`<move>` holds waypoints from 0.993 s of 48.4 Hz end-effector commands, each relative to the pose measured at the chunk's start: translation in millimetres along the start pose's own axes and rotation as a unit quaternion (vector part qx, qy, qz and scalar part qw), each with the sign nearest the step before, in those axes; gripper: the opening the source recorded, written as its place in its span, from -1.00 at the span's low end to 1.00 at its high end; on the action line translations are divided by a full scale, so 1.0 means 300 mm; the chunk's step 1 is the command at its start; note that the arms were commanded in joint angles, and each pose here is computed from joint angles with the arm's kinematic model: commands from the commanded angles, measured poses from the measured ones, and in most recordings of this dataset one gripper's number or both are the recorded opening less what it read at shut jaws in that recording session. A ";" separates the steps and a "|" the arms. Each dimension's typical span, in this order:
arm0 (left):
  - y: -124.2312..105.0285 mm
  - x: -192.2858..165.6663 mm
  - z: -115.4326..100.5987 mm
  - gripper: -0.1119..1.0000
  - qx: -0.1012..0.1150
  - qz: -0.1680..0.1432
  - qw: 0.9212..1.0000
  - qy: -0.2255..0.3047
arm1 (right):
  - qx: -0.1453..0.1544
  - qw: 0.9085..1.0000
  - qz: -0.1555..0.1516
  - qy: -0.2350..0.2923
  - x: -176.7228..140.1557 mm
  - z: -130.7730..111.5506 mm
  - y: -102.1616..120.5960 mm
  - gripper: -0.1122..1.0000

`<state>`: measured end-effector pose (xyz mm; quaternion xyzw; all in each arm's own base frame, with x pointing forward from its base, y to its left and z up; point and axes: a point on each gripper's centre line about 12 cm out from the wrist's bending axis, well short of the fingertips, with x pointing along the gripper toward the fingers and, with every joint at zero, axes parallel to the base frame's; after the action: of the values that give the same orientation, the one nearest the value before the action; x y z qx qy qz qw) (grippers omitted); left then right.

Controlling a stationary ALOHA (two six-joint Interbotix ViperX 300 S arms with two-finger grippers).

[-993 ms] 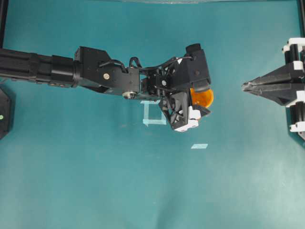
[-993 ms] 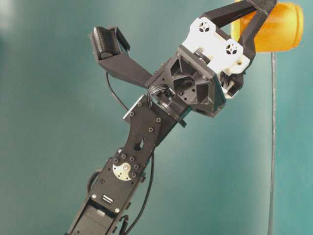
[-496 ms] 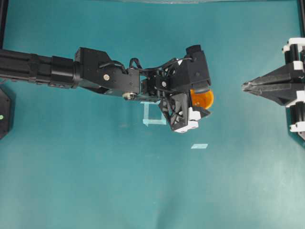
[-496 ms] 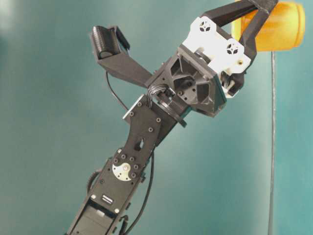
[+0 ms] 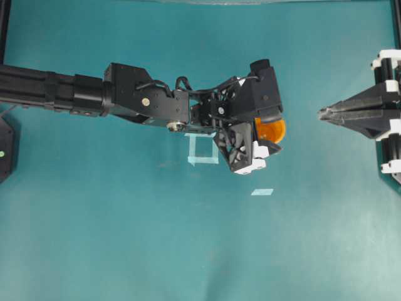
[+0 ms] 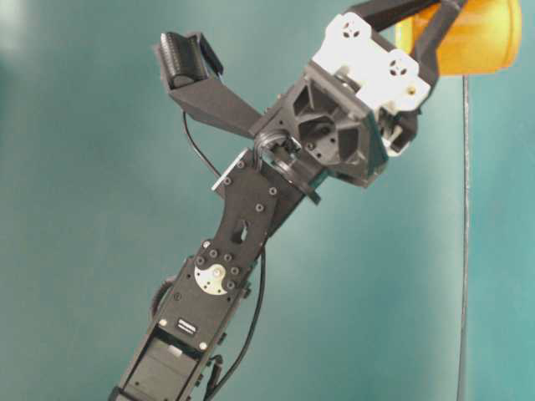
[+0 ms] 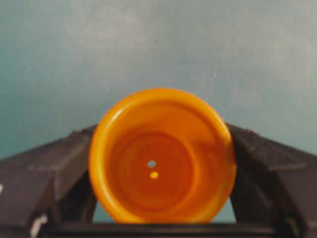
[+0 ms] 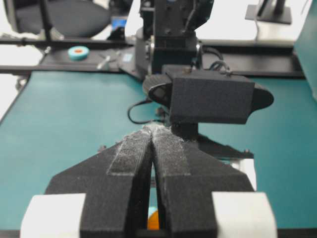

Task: Move the cup toward the block with left arm.
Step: 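Hold the cup raised beside the orange cube with the left gripper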

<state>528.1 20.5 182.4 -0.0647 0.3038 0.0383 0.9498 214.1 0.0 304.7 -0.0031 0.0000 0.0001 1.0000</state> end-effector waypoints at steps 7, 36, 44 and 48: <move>-0.008 -0.035 0.044 0.45 0.001 -0.002 1.000 -0.011 | -0.002 1.000 0.000 -0.019 0.006 0.046 0.000 -0.80; -0.008 -0.032 0.042 0.45 0.001 -0.002 1.000 -0.011 | -0.001 1.000 0.001 -0.019 0.006 0.046 0.001 -0.80; -0.008 -0.035 0.044 0.45 0.000 -0.002 1.000 -0.011 | -0.001 1.000 0.000 -0.019 0.006 0.046 0.000 -0.80; -0.011 -0.035 0.046 0.45 0.002 -0.002 1.000 -0.012 | -0.001 1.000 0.001 -0.019 0.006 0.046 0.001 -0.80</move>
<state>526.6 21.3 180.5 -0.0649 0.3132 0.0396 0.9466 213.8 0.0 305.0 -0.0031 -0.0008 0.0001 1.0000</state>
